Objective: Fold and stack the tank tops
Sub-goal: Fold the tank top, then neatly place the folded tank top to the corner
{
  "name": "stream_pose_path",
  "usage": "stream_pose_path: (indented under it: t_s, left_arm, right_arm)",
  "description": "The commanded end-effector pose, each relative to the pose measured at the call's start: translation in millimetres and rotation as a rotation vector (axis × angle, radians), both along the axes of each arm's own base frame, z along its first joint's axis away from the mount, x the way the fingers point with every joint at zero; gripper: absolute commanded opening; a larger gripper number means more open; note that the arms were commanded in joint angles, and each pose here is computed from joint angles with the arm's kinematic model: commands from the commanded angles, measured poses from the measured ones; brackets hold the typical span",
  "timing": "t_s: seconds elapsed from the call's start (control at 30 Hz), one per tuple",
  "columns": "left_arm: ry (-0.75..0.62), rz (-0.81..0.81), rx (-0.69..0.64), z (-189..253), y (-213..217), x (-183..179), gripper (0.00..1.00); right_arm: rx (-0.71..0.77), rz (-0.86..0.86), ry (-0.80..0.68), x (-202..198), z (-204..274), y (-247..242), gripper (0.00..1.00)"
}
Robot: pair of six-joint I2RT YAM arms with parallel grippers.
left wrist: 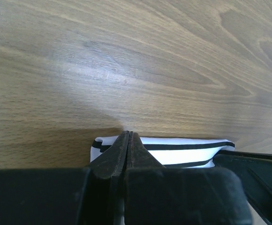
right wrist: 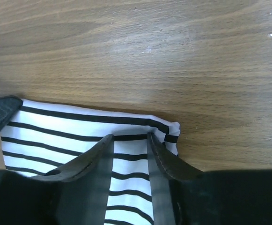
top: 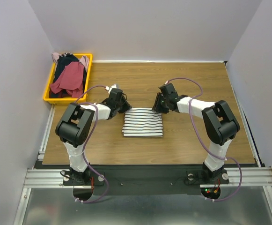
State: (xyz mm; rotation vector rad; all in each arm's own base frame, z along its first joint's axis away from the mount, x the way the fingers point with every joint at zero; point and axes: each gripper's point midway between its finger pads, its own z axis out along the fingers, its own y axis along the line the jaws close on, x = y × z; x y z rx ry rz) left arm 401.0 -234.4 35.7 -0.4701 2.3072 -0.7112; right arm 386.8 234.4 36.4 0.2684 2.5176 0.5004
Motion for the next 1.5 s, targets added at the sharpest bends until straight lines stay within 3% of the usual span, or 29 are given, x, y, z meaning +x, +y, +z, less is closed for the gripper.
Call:
stream_pose_path:
  t_s: [0.0,0.17,0.23,0.4,0.43,0.5,0.67,0.93,1.17,1.3,1.47]
  left_arm:
    - [0.009,0.038,0.014,-3.1,7.2,0.7,0.06]
    - [0.054,0.141,-0.011,-17.9,23.7,-25.8,0.03]
    - [0.066,0.167,-0.033,-19.6,26.8,-44.1,0.0]
    - [0.114,0.155,-0.037,-34.5,13.8,-91.9,0.0]
    - [0.117,0.16,-0.046,-35.0,10.6,-96.4,0.0]
    - [0.135,0.147,-0.045,-39.9,5.4,-108.2,0.0]
    - [0.12,0.144,-0.055,-33.9,1.5,-120.3,0.0]
    - [0.084,0.105,-0.051,-14.8,-10.2,-114.1,0.0]
    - [0.117,0.072,-0.065,-23.1,-28.6,-129.2,0.0]
    - [0.107,0.068,-0.085,-16.3,-29.3,-133.7,0.0]
    - [0.087,0.064,-0.097,-3.8,-24.9,-138.3,0.0]
  right_arm:
    - [-0.011,-0.012,-0.054,17.1,19.2,-14.4,0.48]
    - [-0.022,-0.029,-0.099,26.4,50.8,-29.2,0.6]
    - [-0.008,-0.039,-0.126,14.7,72.5,-35.0,0.7]
    - [0.041,-0.091,-0.096,-48.9,71.9,-56.6,0.75]
    - [0.036,-0.125,-0.044,-72.8,51.5,-67.6,0.77]
    - [0.086,-0.157,-0.085,-90.6,67.0,-74.9,0.78]
    - [0.206,-0.168,0.047,-154.5,40.1,-71.7,0.79]
    - [0.319,-0.187,0.151,-197.0,15.8,-39.1,0.78]
    - [0.397,-0.334,0.189,-203.2,-10.5,-26.3,0.75]
    - [0.436,-0.441,0.156,-192.5,-14.6,-33.1,0.68]
    - [0.371,-0.544,0.093,-174.3,-23.8,-47.5,0.67]
